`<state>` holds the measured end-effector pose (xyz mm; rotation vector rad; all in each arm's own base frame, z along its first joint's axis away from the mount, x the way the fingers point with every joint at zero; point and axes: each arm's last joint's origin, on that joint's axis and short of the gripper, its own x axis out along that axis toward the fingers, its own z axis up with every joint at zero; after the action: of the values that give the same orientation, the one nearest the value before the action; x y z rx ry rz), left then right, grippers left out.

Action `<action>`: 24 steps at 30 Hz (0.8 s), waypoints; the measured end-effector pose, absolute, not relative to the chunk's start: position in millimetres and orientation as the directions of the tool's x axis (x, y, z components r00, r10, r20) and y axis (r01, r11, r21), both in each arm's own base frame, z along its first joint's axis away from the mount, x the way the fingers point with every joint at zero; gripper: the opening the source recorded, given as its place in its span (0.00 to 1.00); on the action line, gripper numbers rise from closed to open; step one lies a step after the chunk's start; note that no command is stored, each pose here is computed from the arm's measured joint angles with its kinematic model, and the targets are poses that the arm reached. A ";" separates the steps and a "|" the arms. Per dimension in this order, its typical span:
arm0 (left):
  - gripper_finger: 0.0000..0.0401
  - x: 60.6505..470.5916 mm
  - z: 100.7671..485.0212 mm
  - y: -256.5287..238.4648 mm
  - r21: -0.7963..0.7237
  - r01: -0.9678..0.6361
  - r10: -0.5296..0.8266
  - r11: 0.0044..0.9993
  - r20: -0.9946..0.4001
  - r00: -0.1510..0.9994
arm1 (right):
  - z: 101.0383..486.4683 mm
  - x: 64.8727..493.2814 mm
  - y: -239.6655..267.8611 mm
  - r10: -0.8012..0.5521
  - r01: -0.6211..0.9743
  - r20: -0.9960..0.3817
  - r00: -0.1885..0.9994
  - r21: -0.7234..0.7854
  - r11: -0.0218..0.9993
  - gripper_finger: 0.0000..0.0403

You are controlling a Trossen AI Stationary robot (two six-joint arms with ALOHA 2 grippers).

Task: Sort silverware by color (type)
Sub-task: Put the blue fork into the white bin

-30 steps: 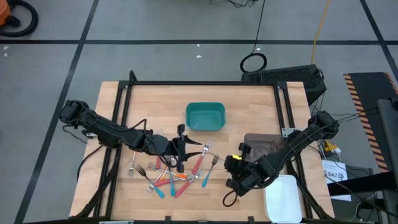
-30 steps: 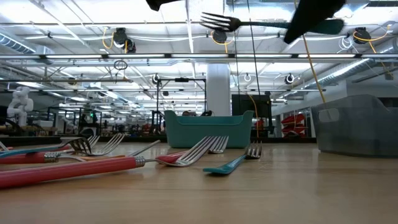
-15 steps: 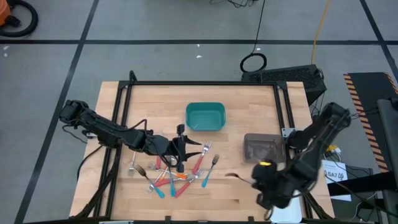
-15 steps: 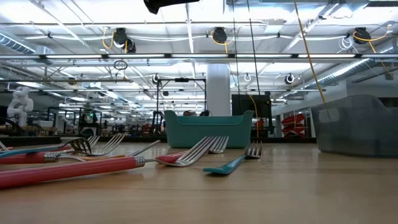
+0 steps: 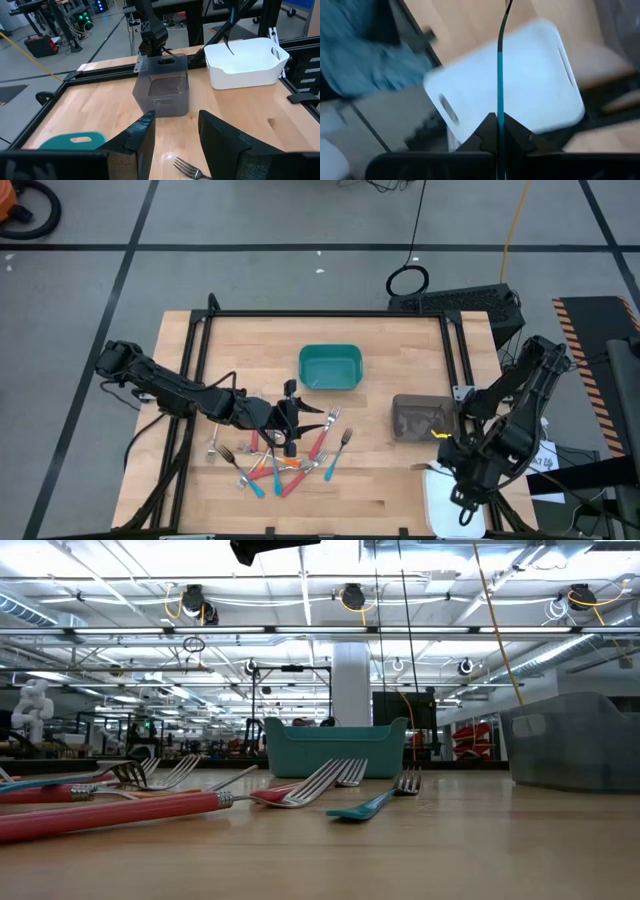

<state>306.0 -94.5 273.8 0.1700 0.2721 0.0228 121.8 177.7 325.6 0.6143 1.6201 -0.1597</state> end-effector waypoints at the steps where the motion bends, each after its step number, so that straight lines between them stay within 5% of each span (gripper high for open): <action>1: 0.37 306.1 273.8 -94.2 0.171 0.000 0.046 0.985 -0.266 0.963 | 325.2 120.2 176.4 0.288 0.471 -0.956 -0.052 0.231 0.851 0.01; 24: 0.37 308.7 273.7 -85.6 0.166 -0.029 0.073 0.986 -0.266 0.961 | 302.1 143.3 182.9 0.385 0.331 -0.804 -0.454 0.249 0.910 0.01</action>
<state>308.7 -85.6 273.7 0.1615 0.2745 0.0522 143.3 182.9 302.1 0.5128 2.0806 0.0685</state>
